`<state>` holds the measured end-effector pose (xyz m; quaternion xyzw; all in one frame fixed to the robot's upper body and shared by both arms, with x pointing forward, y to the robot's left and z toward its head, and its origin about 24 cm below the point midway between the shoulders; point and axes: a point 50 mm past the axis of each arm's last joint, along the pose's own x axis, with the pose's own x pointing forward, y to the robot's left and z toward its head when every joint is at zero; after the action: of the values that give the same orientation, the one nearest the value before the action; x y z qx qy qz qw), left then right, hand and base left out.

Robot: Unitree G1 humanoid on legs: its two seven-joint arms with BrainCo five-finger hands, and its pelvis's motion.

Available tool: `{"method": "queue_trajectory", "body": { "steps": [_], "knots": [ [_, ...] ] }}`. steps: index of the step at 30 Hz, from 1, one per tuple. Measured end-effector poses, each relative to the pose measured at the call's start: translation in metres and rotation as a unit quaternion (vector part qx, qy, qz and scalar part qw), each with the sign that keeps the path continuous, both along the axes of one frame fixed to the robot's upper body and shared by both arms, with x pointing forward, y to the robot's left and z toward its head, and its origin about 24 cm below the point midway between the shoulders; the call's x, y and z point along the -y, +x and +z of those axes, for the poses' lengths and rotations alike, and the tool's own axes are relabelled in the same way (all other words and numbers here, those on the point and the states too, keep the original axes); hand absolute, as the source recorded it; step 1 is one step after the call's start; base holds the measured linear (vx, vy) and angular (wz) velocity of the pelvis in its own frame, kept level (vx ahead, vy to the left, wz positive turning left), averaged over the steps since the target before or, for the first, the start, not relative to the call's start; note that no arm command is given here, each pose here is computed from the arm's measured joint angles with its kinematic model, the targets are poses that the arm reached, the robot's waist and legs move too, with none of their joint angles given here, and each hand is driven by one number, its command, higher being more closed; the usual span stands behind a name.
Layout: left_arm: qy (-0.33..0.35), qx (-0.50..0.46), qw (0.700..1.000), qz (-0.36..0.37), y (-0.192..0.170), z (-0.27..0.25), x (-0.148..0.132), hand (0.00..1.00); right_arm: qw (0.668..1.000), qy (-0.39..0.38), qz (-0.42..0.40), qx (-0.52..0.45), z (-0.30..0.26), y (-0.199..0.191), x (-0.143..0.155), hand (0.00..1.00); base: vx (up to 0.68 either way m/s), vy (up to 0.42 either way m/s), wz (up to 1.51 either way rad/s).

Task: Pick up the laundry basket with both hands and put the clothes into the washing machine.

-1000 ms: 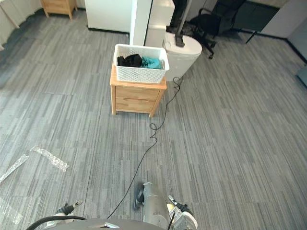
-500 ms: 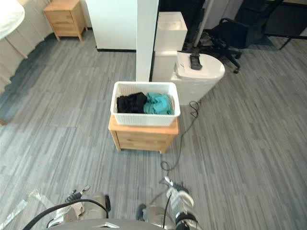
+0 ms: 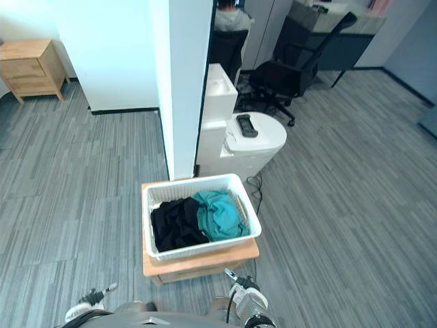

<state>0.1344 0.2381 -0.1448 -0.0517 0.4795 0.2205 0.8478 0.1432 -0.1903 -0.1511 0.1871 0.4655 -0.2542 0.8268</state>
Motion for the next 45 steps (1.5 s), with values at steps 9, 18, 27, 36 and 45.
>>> {"method": "queue_trajectory", "body": {
  "steps": [9, 18, 27, 36, 45],
  "knots": [
    [-0.054, -0.097, 0.991, 0.070, -0.087, -0.027, 0.032, 0.00, 0.997, -0.028, -0.033, -0.061, -0.008, -0.040, 0.033, 0.00, 0.19, -0.217, 0.20],
    [-0.043, -0.113, 0.984, 0.134, -0.104, -0.027, 0.020, 0.00, 0.996, -0.032, -0.049, -0.061, -0.008, -0.046, 0.038, 0.00, -0.03, -0.040, 0.05],
    [-0.007, -0.080, 0.949, 0.305, -0.122, -0.016, -0.022, 0.00, 0.979, -0.117, -0.153, 0.064, 0.033, -0.016, 0.083, 0.00, 0.03, 0.029, -0.16],
    [0.126, 0.171, 0.954, 0.212, -0.025, 0.062, -0.086, 0.00, 0.913, -0.255, -0.175, 0.266, 0.127, 0.037, 0.119, 0.00, 0.03, 0.002, -0.08],
    [0.077, 0.242, 0.967, 0.016, 0.046, 0.074, -0.025, 0.00, 0.907, -0.281, 0.015, 0.315, 0.148, 0.087, 0.091, 0.00, -0.03, -0.002, -0.02]
  ]
}}
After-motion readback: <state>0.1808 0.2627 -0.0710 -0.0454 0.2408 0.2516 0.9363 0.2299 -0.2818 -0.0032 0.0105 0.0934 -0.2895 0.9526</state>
